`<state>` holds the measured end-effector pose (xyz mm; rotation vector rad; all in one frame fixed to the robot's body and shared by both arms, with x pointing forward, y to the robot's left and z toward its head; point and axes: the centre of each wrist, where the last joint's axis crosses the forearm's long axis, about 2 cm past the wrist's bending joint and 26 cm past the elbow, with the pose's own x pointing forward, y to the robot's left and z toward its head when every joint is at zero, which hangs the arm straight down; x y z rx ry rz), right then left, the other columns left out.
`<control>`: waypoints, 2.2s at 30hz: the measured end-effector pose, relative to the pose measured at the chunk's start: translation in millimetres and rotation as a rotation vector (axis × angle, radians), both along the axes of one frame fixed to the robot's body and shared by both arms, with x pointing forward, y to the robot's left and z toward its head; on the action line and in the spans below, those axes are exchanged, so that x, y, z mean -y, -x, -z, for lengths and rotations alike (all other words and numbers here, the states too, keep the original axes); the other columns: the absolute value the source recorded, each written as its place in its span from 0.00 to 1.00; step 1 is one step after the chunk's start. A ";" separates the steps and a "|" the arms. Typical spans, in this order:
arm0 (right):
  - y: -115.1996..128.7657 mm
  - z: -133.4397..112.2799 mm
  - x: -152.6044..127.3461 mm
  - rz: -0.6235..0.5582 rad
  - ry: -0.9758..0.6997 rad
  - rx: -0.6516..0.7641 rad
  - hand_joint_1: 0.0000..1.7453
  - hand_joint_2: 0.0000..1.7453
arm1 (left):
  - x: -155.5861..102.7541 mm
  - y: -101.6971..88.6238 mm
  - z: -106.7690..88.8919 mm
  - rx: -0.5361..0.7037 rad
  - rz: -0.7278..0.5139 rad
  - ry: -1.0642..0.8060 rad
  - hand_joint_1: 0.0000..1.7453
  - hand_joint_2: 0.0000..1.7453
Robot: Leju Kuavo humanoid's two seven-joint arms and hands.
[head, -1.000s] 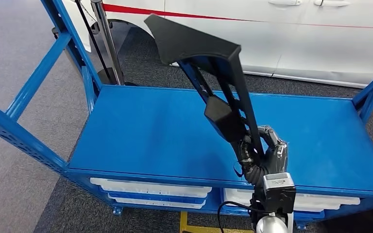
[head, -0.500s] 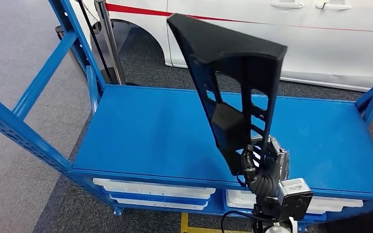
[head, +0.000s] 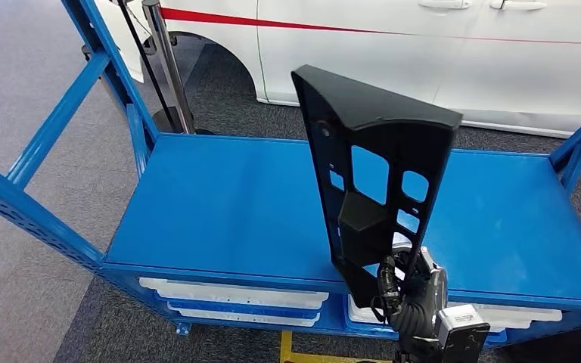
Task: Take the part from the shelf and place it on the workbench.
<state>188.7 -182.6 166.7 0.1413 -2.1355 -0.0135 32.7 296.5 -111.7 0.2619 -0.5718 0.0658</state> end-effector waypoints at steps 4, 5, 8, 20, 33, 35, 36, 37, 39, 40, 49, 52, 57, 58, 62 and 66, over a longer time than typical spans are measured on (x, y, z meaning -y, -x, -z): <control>5.0 2.6 -2.9 -0.001 -0.018 -0.010 1.00 1.00 | 0.9 0.1 0.1 0.000 0.004 0.006 0.00 0.00; 6.4 3.6 -3.2 -0.002 -0.020 -0.013 1.00 1.00 | 0.9 0.1 0.1 0.000 0.005 0.006 0.00 0.00; 8.6 4.3 -3.2 -0.005 -0.025 -0.016 1.00 1.00 | 0.8 -0.2 0.1 0.000 0.006 0.008 0.00 0.00; 11.1 3.4 0.5 0.009 -0.037 -0.005 1.00 1.00 | 0.4 -2.9 -0.2 0.009 0.015 0.012 0.00 0.00; 11.1 0.3 0.2 -0.015 -0.045 0.047 1.00 1.00 | 0.1 -1.7 0.0 0.008 0.018 0.015 0.00 0.00; 11.7 0.6 -0.2 -0.028 -0.039 0.055 1.00 1.00 | 0.1 -1.6 0.0 0.007 0.019 0.016 0.00 0.00; 12.0 0.8 -0.2 -0.033 -0.036 0.058 1.00 1.00 | 0.0 -1.7 0.0 0.007 0.020 0.017 0.00 0.00; 12.2 0.9 -0.3 -0.036 -0.035 0.060 1.00 1.00 | -0.2 -1.8 0.0 0.006 0.019 0.017 0.00 0.00; 12.4 1.0 -0.2 -0.038 -0.032 0.067 1.00 1.00 | -0.5 -2.1 -0.1 0.006 0.019 0.018 0.00 0.00; 12.6 1.1 0.0 -0.038 -0.029 0.071 1.00 1.00 | -0.6 -2.7 -0.1 0.008 0.020 0.019 0.00 0.00; 19.3 6.5 3.8 -0.046 -0.004 0.076 1.00 1.00 | 0.4 -3.5 -0.2 0.008 0.021 0.026 0.00 0.00; 22.3 9.0 4.5 -0.062 0.010 0.089 1.00 1.00 | 0.4 -2.7 -0.1 0.005 0.025 0.025 0.00 0.00; 25.2 11.0 4.4 -0.068 0.033 0.097 1.00 1.00 | 1.0 -2.6 -0.1 0.006 0.022 0.028 0.00 0.00; 25.6 11.2 4.3 -0.068 0.034 0.097 1.00 1.00 | 0.9 -2.7 -0.1 0.006 0.022 0.028 0.00 0.00; 26.6 11.7 3.9 -0.071 0.029 0.092 1.00 1.00 | 0.9 -1.0 0.1 0.003 0.020 0.028 0.00 0.00; 29.0 12.8 1.8 -0.106 -0.058 0.065 1.00 1.00 | 0.7 -0.4 0.1 0.002 0.015 0.028 0.00 0.00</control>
